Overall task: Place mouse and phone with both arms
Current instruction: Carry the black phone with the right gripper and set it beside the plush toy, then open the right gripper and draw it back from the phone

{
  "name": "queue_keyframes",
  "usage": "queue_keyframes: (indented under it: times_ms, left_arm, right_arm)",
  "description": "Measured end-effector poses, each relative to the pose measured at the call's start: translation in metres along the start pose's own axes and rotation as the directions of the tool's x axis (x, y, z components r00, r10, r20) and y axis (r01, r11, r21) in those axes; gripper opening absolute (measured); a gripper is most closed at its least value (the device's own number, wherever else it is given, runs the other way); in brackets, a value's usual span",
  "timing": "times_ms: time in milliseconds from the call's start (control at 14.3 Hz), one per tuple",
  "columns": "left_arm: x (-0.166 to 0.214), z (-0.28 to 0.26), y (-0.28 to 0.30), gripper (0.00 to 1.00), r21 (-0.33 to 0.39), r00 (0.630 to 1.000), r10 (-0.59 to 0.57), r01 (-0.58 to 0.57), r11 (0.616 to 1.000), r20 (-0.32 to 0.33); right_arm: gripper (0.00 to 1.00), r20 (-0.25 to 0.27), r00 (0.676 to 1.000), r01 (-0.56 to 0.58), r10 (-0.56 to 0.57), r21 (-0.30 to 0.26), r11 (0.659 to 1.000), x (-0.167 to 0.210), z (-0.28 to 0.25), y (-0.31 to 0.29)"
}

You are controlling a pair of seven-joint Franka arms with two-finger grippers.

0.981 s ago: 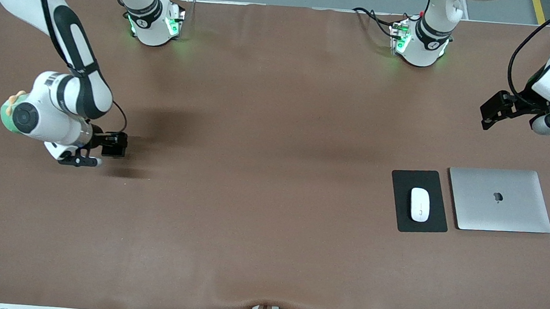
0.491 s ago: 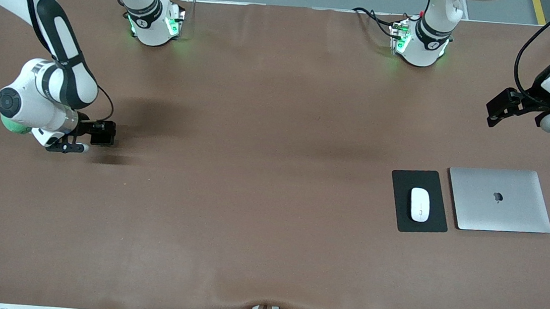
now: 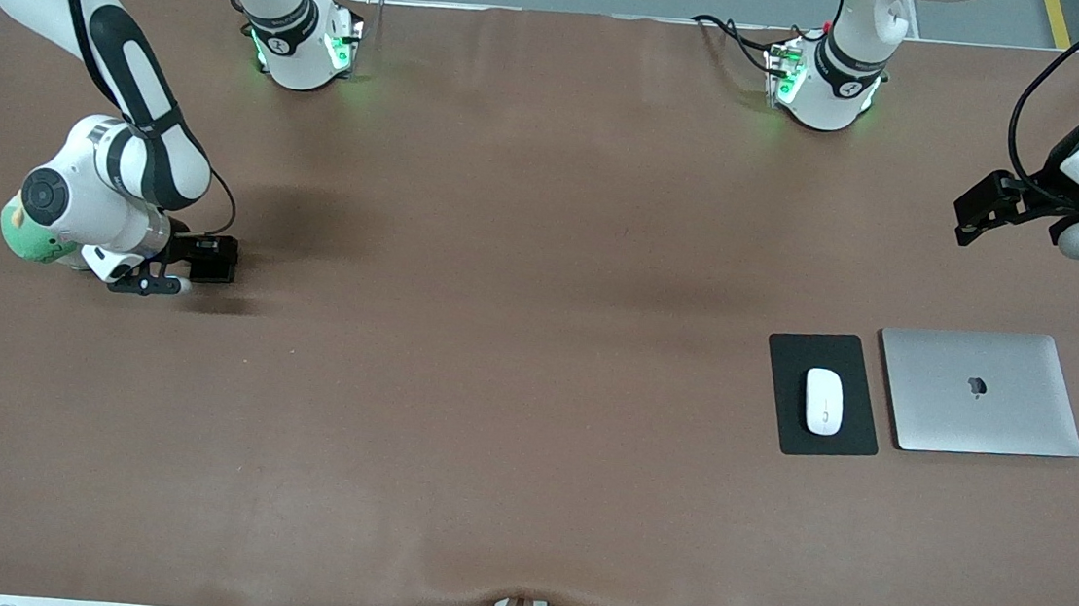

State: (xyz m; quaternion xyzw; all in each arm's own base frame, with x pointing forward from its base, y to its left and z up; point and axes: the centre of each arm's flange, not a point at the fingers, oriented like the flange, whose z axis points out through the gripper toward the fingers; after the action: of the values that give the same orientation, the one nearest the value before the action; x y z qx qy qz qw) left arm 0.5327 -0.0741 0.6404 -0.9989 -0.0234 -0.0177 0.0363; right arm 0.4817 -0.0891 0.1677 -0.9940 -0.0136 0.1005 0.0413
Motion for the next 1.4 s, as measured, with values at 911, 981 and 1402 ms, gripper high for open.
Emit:
queue_keyframes:
  times_ms: [911, 981, 1402]
  left_arm:
    - [-0.003, 0.004, -0.001, 1.0, -0.021, 0.999, -0.005, 0.006, 1.0, 0.043]
    - [-0.003, 0.004, -0.002, 1.0, -0.021, 0.999, -0.006, 0.007, 1.0, 0.044]
    - [-0.004, 0.005, -0.002, 1.0, -0.019, 0.999, -0.007, 0.008, 1.0, 0.053]
  right_arm:
    - [1.0, -0.128, 0.991, 0.039, -0.041, -0.02, 0.999, 0.077, -0.1, -0.005]
    - [1.0, -0.135, 0.99, 0.041, -0.044, -0.02, 0.999, 0.087, -0.117, -0.004]
    - [1.0, -0.082, 0.996, 0.045, -0.044, 0.008, 0.999, 0.111, -0.22, 0.002]
